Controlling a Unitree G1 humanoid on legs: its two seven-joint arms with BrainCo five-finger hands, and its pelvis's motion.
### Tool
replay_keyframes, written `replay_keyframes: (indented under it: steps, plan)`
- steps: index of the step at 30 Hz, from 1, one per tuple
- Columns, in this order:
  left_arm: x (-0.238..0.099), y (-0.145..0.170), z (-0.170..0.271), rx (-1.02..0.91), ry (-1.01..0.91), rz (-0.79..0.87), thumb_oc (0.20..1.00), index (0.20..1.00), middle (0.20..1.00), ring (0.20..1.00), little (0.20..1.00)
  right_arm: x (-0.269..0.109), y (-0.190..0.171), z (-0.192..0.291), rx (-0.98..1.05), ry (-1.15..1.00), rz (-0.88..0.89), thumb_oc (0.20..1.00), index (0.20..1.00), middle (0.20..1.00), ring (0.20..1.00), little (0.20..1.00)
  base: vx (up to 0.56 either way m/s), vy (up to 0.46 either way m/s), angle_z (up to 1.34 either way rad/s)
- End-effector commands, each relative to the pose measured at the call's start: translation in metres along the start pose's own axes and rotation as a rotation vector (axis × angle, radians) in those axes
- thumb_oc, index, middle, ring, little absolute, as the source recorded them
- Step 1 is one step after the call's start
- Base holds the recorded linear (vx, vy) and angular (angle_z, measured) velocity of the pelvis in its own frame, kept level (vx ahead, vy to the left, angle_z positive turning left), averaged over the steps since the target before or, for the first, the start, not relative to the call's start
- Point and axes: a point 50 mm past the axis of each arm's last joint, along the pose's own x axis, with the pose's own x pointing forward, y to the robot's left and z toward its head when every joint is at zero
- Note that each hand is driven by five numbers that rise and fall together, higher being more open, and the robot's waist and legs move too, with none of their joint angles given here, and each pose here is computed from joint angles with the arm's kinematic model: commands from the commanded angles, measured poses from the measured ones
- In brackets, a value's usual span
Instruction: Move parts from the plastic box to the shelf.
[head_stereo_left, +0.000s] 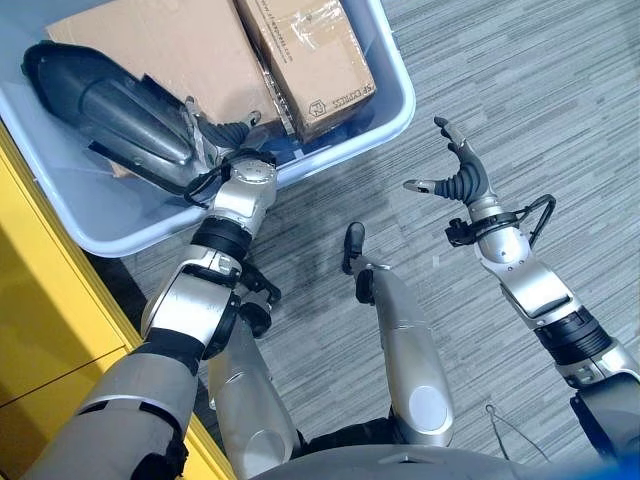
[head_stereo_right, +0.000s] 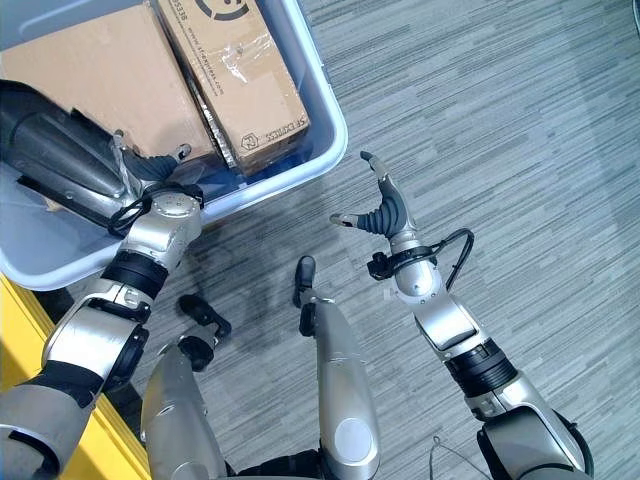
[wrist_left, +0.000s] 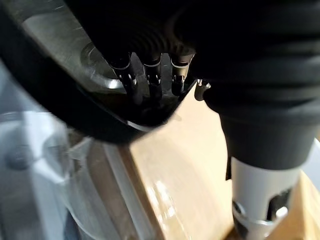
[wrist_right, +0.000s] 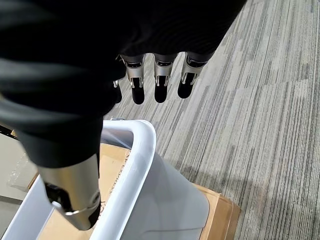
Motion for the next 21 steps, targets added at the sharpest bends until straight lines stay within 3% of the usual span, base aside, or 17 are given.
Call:
replay_keyframes:
  steps: [1,12,21]
  plan:
    - [-0.002,-0.009,0.031,0.117,-0.242,-0.117,1.0,1.0,1.0,1.0,1.0,0.001,-0.015,0.011,0.017,-0.064,-0.062,1.0,1.0,1.0,1.0,1.0,0.0,0.0,0.0]
    - [-0.03,-0.033,0.056,0.274,-0.538,-0.277,1.0,1.0,1.0,1.0,1.0,-0.007,-0.015,0.007,0.006,-0.063,-0.041,1.0,1.0,1.0,1.0,1.0,-0.01,0.02,-0.04]
    - [-0.036,-0.025,0.051,0.296,-0.614,-0.133,1.0,1.0,1.0,1.0,1.0,-0.018,-0.009,-0.002,0.018,-0.047,-0.01,1.0,1.0,1.0,1.0,1.0,0.0,-0.003,-0.01]
